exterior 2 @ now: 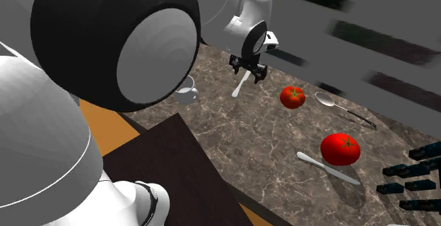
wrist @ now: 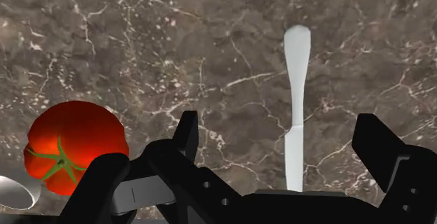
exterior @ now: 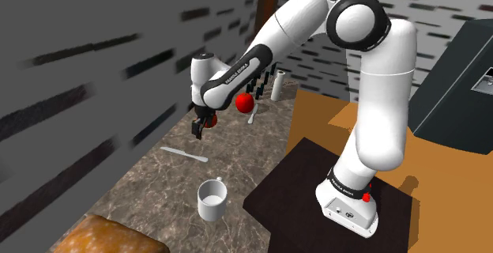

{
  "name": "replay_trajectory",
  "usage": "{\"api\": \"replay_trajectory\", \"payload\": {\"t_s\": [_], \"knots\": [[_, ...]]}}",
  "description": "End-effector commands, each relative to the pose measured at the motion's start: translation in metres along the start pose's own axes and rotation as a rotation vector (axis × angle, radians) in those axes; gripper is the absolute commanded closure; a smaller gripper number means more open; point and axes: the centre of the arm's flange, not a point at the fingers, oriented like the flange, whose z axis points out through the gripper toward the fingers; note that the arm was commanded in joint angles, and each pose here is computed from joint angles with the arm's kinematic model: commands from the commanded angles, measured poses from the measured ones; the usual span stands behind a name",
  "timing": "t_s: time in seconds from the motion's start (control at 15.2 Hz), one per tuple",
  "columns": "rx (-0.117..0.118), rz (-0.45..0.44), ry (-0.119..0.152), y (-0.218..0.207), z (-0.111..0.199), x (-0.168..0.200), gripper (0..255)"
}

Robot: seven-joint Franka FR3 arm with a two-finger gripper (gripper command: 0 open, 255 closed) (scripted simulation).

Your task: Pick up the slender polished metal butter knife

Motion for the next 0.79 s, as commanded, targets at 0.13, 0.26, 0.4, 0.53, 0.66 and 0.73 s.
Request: {"api": "replay_trajectory", "payload": {"t_s": [0.13, 0.26, 0.4, 0.53, 0.66, 0.73], "knots": [[0.005, -0.031, -0.003, -0.019, 0.041, 0.033, 0], [0.008, -0.046, -0.005, -0.029, 0.060, 0.048, 0], [0.010, -0.062, -0.007, -0.040, 0.080, 0.063, 0], [0.011, -0.066, -0.008, -0.043, 0.090, 0.066, 0], [0.011, -0.066, -0.008, -0.043, 0.100, 0.066, 0], [0.011, -0.066, -0.008, -0.043, 0.105, 0.066, 0]]}}
